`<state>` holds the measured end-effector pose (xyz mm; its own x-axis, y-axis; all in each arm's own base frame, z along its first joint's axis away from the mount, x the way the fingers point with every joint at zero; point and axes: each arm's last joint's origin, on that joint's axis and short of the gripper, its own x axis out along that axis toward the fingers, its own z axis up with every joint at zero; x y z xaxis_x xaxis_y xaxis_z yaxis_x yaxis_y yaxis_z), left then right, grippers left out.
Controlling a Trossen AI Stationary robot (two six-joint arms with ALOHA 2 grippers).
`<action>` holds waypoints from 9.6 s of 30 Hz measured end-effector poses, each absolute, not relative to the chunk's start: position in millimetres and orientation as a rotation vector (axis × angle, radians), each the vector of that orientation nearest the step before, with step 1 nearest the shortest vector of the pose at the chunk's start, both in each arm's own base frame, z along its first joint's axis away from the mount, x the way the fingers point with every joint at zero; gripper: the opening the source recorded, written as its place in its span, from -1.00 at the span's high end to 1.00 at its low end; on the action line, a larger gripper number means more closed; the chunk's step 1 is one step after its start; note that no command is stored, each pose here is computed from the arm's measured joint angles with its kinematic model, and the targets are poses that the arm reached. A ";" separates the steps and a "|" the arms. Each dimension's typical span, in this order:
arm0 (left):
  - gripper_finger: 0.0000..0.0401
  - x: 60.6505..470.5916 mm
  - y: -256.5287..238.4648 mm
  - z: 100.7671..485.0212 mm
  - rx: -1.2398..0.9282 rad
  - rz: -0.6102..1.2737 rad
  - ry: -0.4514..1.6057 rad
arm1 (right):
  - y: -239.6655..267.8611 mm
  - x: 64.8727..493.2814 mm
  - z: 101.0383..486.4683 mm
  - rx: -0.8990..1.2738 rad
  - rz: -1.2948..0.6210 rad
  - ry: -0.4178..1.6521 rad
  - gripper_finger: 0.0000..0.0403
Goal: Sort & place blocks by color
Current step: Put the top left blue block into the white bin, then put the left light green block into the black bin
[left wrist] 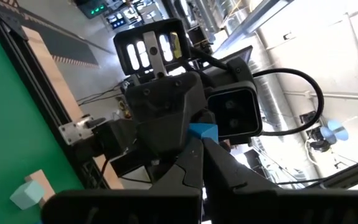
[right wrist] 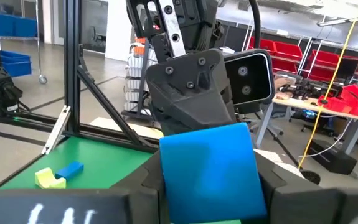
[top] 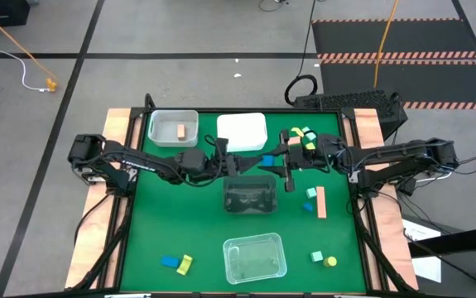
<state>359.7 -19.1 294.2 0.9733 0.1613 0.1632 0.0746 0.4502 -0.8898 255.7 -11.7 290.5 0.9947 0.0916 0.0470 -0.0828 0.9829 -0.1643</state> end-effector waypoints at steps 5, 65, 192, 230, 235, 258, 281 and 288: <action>1.00 359.9 -17.4 293.7 -1.105 0.061 -0.236 | -11.7 255.5 290.9 -0.084 0.091 -0.053 0.29; -0.15 361.1 -5.3 293.3 -0.991 -0.135 -0.119 | -56.0 243.0 268.4 0.052 -0.255 0.215 0.41; 0.34 256.5 -188.1 156.1 -1.350 0.707 1.358 | -67.1 215.1 243.5 0.293 -0.368 0.362 -0.15; 0.34 309.1 6.1 306.8 -0.978 0.497 0.014 | -20.0 237.9 272.1 0.486 -0.142 0.026 -0.15; 0.34 315.3 4.1 301.0 -0.994 0.486 0.025 | -16.4 247.1 271.6 0.520 -0.113 -0.028 -0.15; 0.34 331.6 1.5 281.5 -1.023 0.456 0.072 | -18.4 301.5 242.8 0.573 -0.147 0.114 -0.11; -0.24 331.3 1.1 281.7 -1.033 0.453 0.074 | -16.4 303.6 240.1 0.723 -0.083 0.137 0.86; -0.25 331.4 1.1 282.0 -1.010 0.450 0.076 | -13.0 301.9 241.4 0.752 0.028 0.182 0.86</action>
